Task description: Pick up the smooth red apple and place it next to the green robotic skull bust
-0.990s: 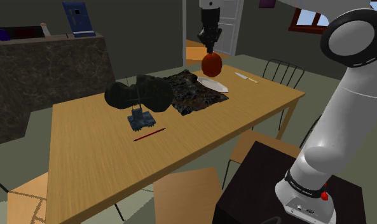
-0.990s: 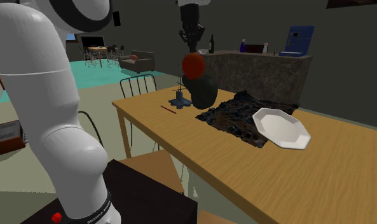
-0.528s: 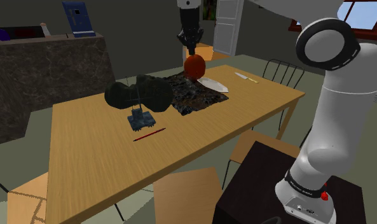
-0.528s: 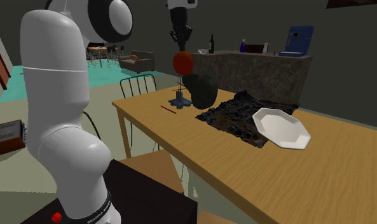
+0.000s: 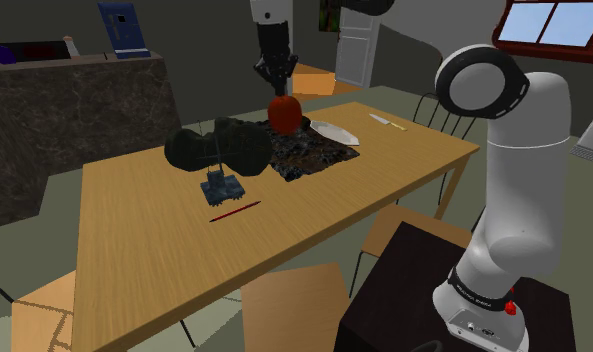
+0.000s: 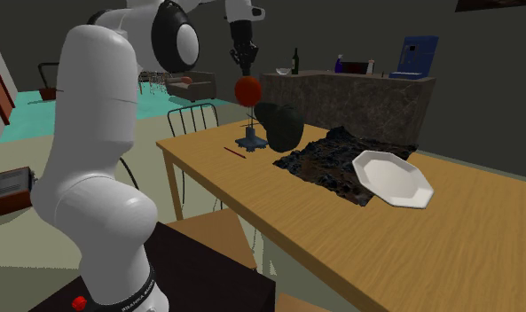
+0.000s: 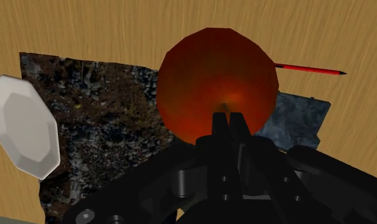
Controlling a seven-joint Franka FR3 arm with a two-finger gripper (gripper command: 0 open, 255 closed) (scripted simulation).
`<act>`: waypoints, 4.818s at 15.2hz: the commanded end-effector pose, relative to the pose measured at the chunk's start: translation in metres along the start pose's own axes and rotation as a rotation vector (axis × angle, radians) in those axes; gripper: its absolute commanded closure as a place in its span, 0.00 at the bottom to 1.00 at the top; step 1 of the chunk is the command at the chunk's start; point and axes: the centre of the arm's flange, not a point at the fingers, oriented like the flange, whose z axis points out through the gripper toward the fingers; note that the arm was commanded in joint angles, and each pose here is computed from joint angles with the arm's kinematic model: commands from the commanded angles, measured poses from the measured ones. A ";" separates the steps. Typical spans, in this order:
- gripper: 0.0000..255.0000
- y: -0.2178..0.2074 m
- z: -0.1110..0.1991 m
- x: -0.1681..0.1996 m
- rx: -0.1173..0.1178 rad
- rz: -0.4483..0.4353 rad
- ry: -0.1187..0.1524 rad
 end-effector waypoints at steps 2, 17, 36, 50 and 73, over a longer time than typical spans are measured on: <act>1.00 -0.003 0.016 -0.001 0.000 0.001 0.001; 1.00 -0.012 0.095 -0.002 0.000 0.001 0.001; 1.00 -0.024 0.194 -0.004 0.000 0.001 0.001; 1.00 -0.032 0.262 -0.006 0.000 0.001 0.001; 0.00 -0.031 0.212 -0.006 0.000 0.001 0.001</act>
